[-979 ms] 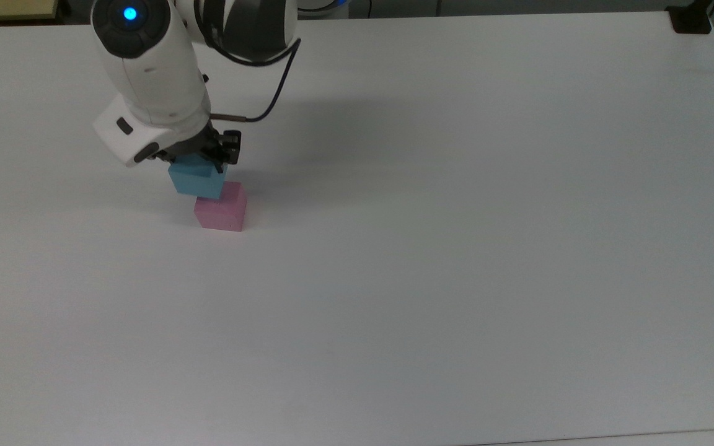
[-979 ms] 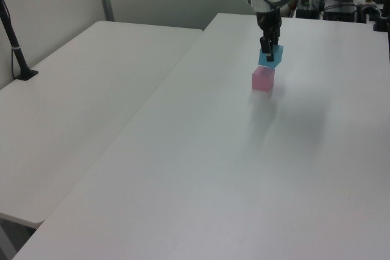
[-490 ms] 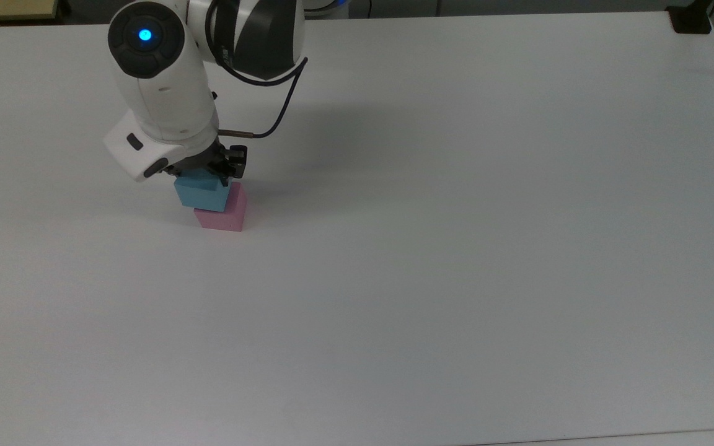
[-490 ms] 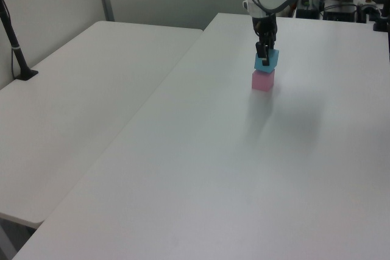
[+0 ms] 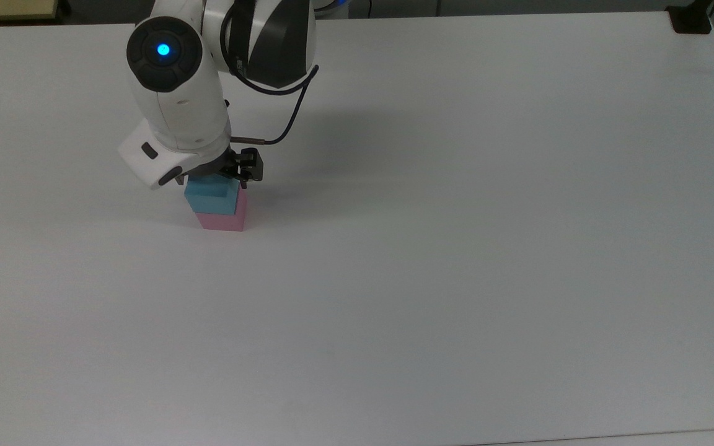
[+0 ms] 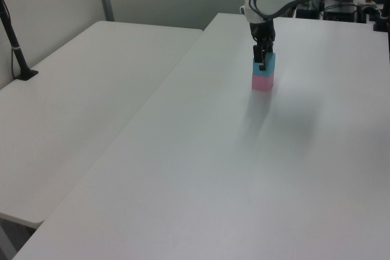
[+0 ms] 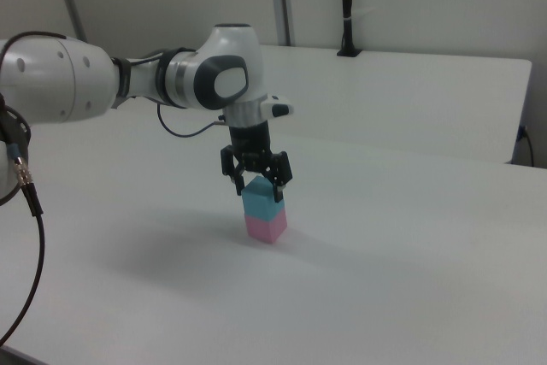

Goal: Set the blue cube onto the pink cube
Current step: 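Lower the light-blue cube onto the pink cube and release it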

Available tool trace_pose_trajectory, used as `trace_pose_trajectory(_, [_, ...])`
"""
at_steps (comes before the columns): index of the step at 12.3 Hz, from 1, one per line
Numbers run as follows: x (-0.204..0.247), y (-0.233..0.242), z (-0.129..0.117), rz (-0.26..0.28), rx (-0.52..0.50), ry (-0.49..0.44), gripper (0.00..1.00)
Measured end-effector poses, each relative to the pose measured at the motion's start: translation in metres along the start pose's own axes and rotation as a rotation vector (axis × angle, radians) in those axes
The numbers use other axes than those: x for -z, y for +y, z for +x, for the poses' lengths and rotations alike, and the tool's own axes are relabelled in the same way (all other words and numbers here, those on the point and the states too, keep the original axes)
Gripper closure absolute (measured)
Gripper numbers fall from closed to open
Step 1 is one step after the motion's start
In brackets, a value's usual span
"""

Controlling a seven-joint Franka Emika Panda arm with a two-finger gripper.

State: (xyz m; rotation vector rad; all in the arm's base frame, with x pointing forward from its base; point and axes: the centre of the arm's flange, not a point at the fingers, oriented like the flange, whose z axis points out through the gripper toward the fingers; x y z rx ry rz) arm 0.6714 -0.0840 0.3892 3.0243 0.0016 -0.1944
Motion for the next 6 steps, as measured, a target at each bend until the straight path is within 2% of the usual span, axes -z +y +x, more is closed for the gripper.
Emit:
trace_pose_trajectory(2, [0.05,0.007,-0.013,0.009,-0.082,0.076,0.0])
trace_pose_trajectory(3, [0.094,0.009,-0.035,0.027,-0.113,0.113,0.0])
trace_pose_trajectory(6, [0.186,-0.006,-0.127,0.092,-0.13,0.092,0.0])
